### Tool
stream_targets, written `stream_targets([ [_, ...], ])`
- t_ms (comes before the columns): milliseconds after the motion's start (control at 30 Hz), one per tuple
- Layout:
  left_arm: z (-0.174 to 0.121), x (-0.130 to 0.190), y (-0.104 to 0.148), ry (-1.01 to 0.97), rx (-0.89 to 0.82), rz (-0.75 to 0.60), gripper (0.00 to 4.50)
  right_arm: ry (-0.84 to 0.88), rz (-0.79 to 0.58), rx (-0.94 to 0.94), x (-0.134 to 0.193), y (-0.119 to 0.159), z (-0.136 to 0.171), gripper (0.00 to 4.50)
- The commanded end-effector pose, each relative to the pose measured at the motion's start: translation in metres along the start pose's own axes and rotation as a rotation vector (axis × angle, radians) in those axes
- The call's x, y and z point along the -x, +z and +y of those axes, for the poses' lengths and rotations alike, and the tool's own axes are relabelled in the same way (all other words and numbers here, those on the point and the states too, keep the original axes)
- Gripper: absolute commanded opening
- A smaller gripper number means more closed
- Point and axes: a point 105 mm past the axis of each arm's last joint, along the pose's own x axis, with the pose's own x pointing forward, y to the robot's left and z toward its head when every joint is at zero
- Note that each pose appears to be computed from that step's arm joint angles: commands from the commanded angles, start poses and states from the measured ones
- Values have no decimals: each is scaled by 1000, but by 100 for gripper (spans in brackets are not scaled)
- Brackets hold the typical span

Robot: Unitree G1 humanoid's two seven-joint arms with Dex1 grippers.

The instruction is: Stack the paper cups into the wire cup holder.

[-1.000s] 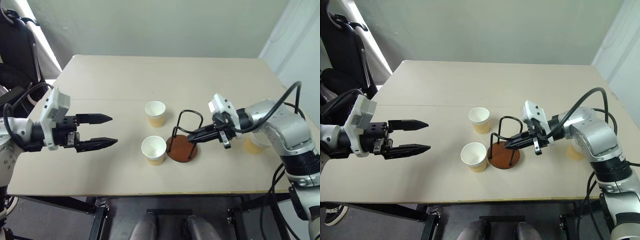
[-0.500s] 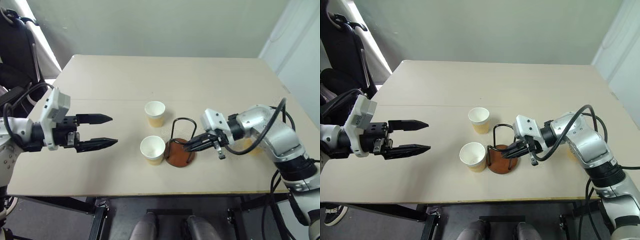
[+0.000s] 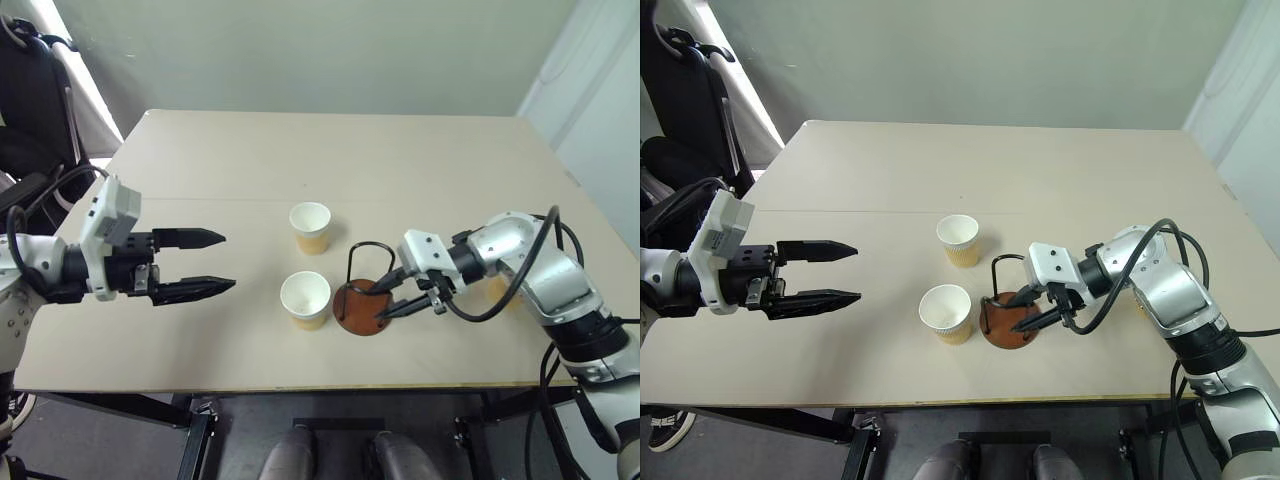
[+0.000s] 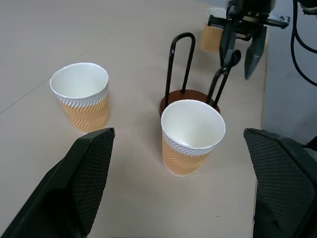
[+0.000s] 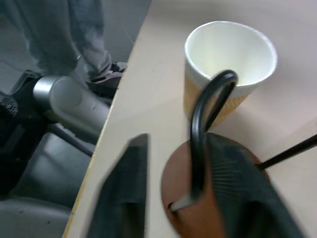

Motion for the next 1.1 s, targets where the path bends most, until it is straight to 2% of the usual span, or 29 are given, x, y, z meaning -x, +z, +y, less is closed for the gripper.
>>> stream_targets([
  [33, -1, 4, 12, 6, -47, 3, 450, -32, 20, 60, 13, 9, -7, 318],
  [133, 0, 5, 14, 5, -57, 4, 450, -70, 18, 84, 27, 16, -11, 427],
  [167, 0, 6, 16, 4, -65, 3, 450, -86, 19, 88, 34, 20, -12, 448],
  [233, 2, 6, 23, -1, -99, 11, 450, -132, 31, 94, 58, 27, -11, 448],
  [367, -4, 1, 50, -63, -197, -14, 450, -333, 62, 57, 115, 41, -12, 448],
  [433, -10, -5, 60, -115, -235, -26, 450, -418, 138, 3, 139, 33, -3, 448],
  [500, -19, -13, 63, -182, -258, -22, 450, -463, 236, -86, 154, 12, 10, 448],
  [600, -29, -25, 59, -271, -267, 1, 450, -490, 355, -210, 165, -20, 30, 448],
  [733, -32, -32, 59, -314, -277, 1, 450, -526, 469, -282, 168, -51, 39, 448],
  [1100, -38, -32, 69, -318, -330, -50, 450, -547, 562, -333, 171, -86, 40, 448],
])
